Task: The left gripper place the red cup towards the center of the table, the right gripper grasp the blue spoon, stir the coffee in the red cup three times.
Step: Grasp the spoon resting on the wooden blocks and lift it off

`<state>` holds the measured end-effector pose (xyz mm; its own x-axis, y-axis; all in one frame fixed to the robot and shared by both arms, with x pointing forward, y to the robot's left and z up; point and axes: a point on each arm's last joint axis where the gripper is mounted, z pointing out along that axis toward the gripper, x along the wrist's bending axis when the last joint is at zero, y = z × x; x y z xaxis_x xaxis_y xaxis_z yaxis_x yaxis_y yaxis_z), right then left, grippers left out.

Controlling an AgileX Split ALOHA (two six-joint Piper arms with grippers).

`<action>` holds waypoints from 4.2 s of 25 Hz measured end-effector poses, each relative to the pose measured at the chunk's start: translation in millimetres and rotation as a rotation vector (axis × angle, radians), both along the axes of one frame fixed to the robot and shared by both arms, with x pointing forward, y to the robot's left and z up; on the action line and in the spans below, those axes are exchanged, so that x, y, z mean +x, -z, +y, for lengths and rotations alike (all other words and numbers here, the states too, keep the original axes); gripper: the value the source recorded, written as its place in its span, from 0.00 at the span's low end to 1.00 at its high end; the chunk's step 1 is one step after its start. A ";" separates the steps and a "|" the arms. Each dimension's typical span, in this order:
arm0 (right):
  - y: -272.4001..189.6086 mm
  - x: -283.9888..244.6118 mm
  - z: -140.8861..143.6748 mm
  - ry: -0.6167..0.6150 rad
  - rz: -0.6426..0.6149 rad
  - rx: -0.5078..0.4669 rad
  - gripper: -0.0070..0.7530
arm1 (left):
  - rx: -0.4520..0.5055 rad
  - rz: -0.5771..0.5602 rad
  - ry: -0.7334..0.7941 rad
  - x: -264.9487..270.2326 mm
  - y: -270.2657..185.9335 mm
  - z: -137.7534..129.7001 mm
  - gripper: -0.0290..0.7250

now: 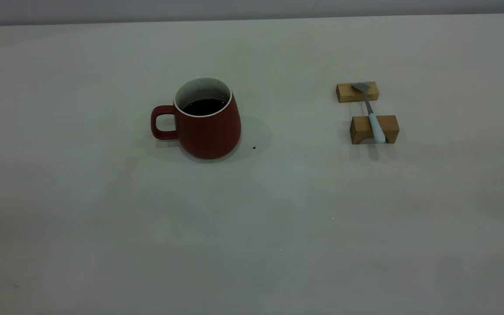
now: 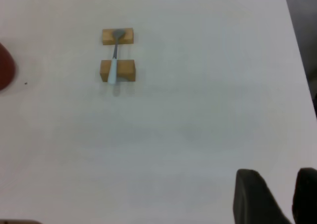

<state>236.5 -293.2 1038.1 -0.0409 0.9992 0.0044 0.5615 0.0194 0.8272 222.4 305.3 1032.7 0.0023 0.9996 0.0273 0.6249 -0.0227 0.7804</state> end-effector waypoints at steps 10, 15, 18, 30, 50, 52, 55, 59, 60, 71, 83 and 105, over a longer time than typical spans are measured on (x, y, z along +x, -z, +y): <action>-29.5 33.8 1.4 -0.008 0.039 0.035 0.33 | 0.000 0.000 0.000 0.0 0.0 0.0 0.60; -42.1 100.6 -1.4 0.003 0.225 0.031 0.44 | 0.000 0.000 0.000 0.0 0.0 0.0 0.60; -33.4 144.5 -0.8 -0.021 0.310 0.037 0.61 | 0.000 0.000 0.000 0.0 0.0 0.0 0.60; 57.3 266.5 19.9 -0.167 0.608 0.052 0.86 | 0.000 0.000 0.000 0.0 0.0 0.0 0.60; 198.7 355.1 101.0 -0.367 0.878 -0.073 0.84 | 0.000 0.000 0.000 0.0 0.0 0.0 0.60; 203.5 360.4 102.8 -0.369 0.876 -0.076 0.83 | 0.000 0.000 0.000 0.0 0.0 0.0 0.60; 210.6 367.6 107.3 -0.376 0.875 -0.080 0.83 | 0.000 0.000 0.000 0.0 0.0 0.0 0.60; 220.9 377.1 110.3 -0.378 0.876 -0.082 0.83 | 0.000 0.000 0.000 0.0 0.0 0.0 0.60; 223.4 378.5 110.7 -0.378 0.879 -0.082 0.83 | 0.000 0.000 0.000 0.0 0.0 0.0 0.60; 232.0 387.5 111.2 -0.389 0.836 -0.110 0.82 | 0.001 0.000 0.000 0.0 0.0 0.1 0.60; 252.6 389.4 110.4 -0.375 0.811 -0.117 0.79 | 0.001 0.000 0.000 0.0 0.0 0.1 0.60; 251.5 386.7 107.8 -0.402 0.841 -0.160 0.19 | 0.001 0.000 0.000 0.0 0.0 0.1 0.60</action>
